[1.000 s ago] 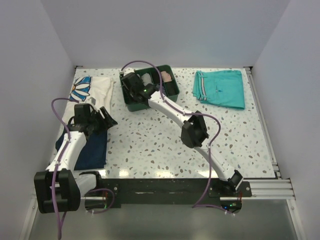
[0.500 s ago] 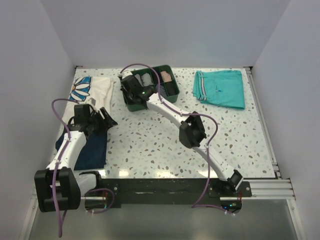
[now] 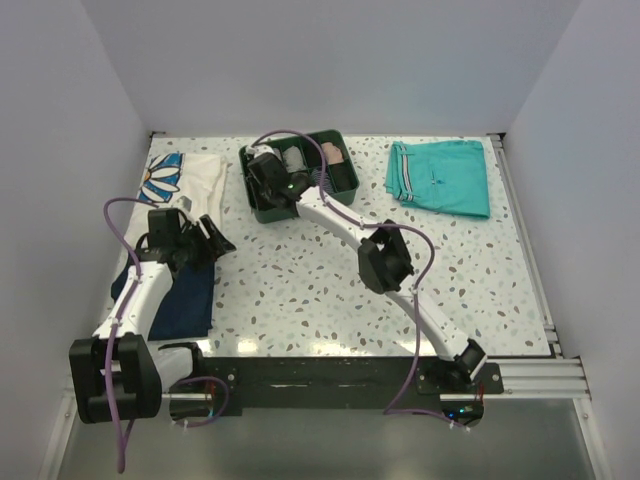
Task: Roll the underwear
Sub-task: Place the underwear in the storage box.
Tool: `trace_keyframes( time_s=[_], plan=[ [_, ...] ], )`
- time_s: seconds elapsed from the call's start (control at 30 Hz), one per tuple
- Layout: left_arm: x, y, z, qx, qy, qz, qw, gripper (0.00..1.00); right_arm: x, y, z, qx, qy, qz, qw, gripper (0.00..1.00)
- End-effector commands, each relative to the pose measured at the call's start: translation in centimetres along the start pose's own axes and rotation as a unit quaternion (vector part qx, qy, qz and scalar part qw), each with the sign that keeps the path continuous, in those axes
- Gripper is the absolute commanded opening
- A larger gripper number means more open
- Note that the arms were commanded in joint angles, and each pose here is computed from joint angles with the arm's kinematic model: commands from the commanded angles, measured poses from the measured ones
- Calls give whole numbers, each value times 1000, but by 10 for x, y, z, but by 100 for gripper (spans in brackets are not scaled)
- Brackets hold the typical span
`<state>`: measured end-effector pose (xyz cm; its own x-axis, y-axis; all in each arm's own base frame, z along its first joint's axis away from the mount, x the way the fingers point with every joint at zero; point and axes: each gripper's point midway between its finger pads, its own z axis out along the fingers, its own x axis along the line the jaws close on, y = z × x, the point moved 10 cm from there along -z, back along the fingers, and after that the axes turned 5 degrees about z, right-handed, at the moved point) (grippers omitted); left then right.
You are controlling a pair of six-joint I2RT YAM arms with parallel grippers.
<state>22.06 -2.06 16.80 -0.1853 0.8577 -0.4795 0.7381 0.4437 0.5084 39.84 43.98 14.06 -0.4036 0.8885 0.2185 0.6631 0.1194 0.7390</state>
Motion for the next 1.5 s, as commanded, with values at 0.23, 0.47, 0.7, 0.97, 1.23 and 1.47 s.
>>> trace_keyframes(
  time_s=[0.23,0.47,0.7,0.97,1.23,1.47],
  plan=[
    [2,2,3,-5,-20,5,1000,68,-4,-1,-53,51,-13,-7,999,0],
    [3,0,5,0,-25,2,1000,67,3,5,-83,80,-13,-52,995,0],
    [3,0,5,3,-28,3,1000,68,4,-8,-71,118,4,-58,991,6],
    [3,-1,5,4,-28,3,1000,68,1,-19,-65,145,-1,-61,988,7],
    [3,-1,5,3,-30,3,1000,68,0,-34,-51,169,7,-58,984,10],
    [4,-1,6,4,-31,1,1000,68,0,-27,-59,153,0,-64,986,37]
  ],
)
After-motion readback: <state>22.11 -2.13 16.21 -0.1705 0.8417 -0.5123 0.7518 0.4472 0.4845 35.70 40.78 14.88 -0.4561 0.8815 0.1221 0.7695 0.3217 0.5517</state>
